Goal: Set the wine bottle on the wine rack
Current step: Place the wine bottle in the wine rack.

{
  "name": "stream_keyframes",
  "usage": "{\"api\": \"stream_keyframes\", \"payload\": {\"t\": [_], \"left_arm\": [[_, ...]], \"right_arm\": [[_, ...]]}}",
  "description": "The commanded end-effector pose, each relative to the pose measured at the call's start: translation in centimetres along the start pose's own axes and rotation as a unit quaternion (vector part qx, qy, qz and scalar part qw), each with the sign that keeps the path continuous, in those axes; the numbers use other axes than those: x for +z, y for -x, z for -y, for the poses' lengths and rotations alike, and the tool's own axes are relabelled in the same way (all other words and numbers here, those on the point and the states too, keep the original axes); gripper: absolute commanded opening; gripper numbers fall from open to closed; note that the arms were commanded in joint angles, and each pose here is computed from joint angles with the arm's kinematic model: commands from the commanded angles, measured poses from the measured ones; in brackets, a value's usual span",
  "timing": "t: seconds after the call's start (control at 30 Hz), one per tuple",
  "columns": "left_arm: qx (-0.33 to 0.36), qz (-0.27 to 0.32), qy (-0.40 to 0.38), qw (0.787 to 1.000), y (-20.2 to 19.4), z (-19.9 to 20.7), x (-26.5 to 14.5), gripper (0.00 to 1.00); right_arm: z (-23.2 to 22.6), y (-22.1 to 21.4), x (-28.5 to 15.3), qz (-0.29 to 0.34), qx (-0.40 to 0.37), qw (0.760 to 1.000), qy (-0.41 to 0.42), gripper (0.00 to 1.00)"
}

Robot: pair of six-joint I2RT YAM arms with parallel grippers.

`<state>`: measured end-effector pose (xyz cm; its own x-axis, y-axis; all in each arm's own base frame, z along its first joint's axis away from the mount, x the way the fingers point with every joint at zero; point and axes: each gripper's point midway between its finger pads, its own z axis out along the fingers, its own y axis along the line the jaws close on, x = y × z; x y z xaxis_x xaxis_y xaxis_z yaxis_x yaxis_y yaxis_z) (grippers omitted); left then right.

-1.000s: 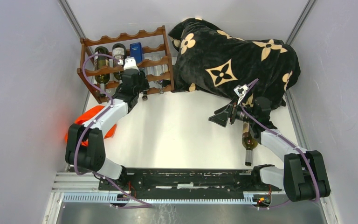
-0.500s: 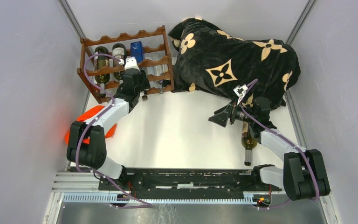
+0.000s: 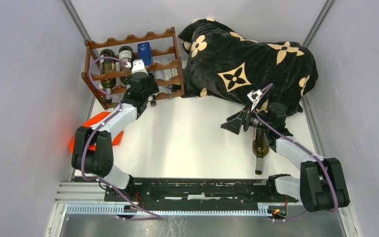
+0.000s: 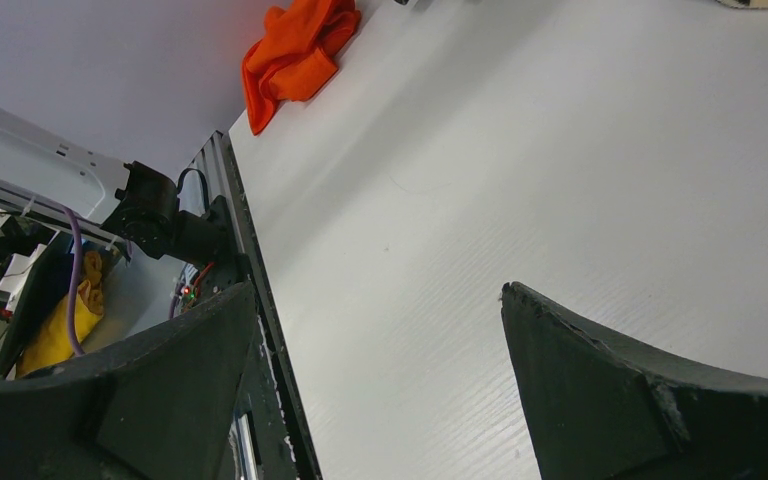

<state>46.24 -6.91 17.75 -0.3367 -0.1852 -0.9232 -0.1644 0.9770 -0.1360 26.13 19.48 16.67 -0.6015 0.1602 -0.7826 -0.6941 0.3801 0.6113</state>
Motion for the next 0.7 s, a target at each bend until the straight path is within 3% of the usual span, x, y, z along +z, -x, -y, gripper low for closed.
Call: {"api": "stream_keyframes", "payload": {"t": [0.0,0.67], "left_arm": [[-0.045,0.193,-0.028,0.98,12.9,1.9,-1.6,0.02],[-0.021,0.189,0.0,0.982,13.4,1.3,0.1,0.02]], "right_arm": [[-1.0,2.2,0.1,0.019,-0.048,0.999,0.017,0.98],[-1.2,2.3,0.0,0.021,-0.053,0.998,0.017,0.98]]}}
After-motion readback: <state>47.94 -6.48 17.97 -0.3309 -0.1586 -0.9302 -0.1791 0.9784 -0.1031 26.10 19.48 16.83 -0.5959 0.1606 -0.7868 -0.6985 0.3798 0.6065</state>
